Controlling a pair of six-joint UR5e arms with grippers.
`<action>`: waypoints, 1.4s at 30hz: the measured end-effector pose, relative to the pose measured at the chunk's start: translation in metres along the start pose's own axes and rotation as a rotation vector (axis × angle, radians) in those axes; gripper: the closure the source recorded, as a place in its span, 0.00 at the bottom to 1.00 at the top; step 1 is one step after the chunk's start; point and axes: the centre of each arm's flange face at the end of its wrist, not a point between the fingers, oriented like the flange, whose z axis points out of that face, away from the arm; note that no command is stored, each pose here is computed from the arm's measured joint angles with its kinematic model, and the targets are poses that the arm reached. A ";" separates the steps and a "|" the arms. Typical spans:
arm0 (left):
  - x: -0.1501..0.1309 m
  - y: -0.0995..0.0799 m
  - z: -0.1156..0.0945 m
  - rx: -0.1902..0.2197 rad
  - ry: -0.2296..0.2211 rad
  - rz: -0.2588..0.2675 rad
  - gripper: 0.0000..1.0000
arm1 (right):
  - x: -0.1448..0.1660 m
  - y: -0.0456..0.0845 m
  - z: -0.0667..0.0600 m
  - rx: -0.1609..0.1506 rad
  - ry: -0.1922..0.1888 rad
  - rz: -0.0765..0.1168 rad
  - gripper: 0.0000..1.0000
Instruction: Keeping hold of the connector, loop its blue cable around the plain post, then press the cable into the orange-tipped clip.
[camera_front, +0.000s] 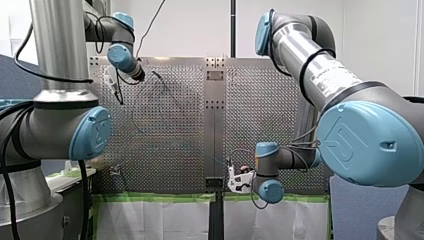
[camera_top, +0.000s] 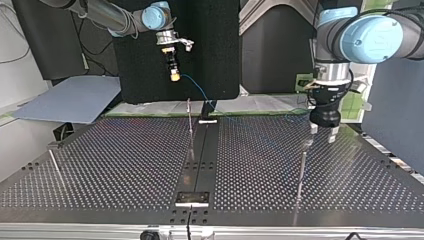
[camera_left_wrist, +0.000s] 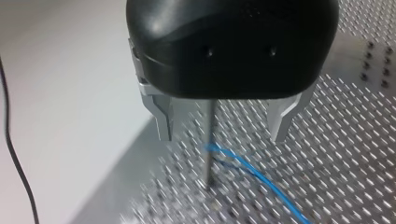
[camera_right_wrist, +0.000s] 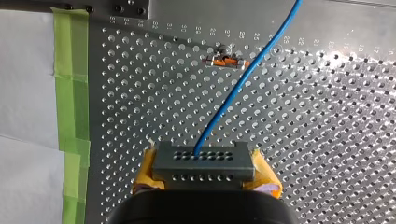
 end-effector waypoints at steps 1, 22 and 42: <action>-0.005 -0.003 -0.002 0.010 -0.004 0.006 0.00 | 0.000 0.000 0.000 0.000 0.000 0.000 1.00; -0.083 -0.046 -0.009 0.020 -0.029 0.203 0.00 | 0.000 0.000 0.001 0.001 0.001 0.003 1.00; -0.055 -0.037 0.003 -0.086 0.195 0.418 0.00 | 0.000 -0.001 0.001 0.006 0.000 0.001 1.00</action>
